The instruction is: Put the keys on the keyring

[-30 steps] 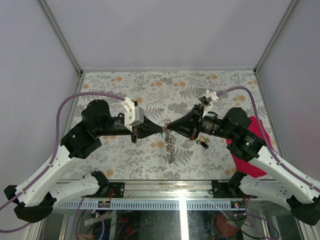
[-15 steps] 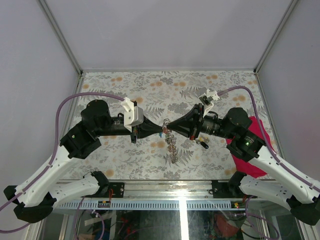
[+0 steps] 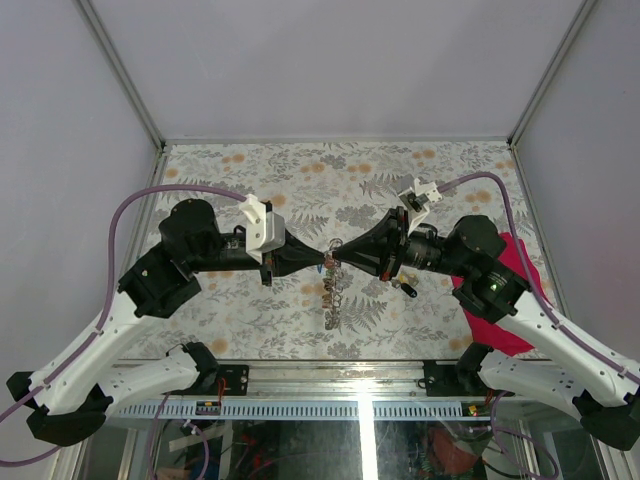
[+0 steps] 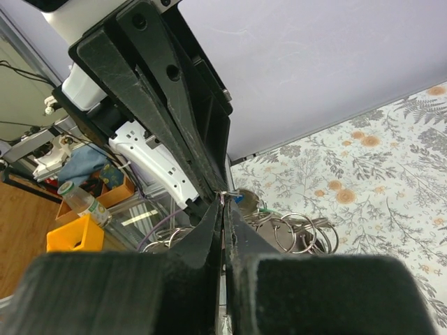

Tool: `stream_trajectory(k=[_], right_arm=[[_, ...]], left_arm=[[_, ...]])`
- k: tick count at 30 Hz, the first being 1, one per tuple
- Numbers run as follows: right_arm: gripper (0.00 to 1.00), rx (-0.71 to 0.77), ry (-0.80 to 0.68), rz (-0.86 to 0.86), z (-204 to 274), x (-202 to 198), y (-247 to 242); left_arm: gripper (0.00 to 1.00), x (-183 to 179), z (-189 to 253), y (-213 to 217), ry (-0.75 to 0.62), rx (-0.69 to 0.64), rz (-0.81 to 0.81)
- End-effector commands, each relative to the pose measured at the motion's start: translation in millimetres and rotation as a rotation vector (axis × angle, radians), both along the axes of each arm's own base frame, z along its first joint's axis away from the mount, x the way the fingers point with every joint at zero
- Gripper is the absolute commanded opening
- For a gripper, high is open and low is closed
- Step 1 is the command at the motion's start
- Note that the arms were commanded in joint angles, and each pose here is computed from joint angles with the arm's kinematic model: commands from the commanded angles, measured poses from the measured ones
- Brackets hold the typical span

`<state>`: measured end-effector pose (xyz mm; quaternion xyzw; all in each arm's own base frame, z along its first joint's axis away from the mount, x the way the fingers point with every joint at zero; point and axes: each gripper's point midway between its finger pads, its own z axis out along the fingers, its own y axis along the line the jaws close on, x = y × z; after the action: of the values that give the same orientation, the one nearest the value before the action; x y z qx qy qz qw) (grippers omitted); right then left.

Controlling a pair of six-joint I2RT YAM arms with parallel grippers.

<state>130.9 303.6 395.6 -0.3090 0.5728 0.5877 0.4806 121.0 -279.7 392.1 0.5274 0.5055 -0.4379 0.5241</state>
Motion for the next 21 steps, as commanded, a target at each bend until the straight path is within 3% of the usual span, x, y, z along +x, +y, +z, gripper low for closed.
stream_trajectory(k=[1, 8, 21], right_arm=[[0.00, 0.164, -0.138, 0.019, 54, -8, -5], [0.00, 0.185, -0.152, 0.019, 57, -10, -8], [0.00, 0.214, -0.188, -0.131, 55, 3, -26]], left_arm=[[0.00, -10, 0, -4, 0.014, 0.009, -0.064], [0.00, -15, 3, -3, 0.007, -0.006, -0.089], [0.00, -15, 12, 0, -0.014, -0.034, -0.069]])
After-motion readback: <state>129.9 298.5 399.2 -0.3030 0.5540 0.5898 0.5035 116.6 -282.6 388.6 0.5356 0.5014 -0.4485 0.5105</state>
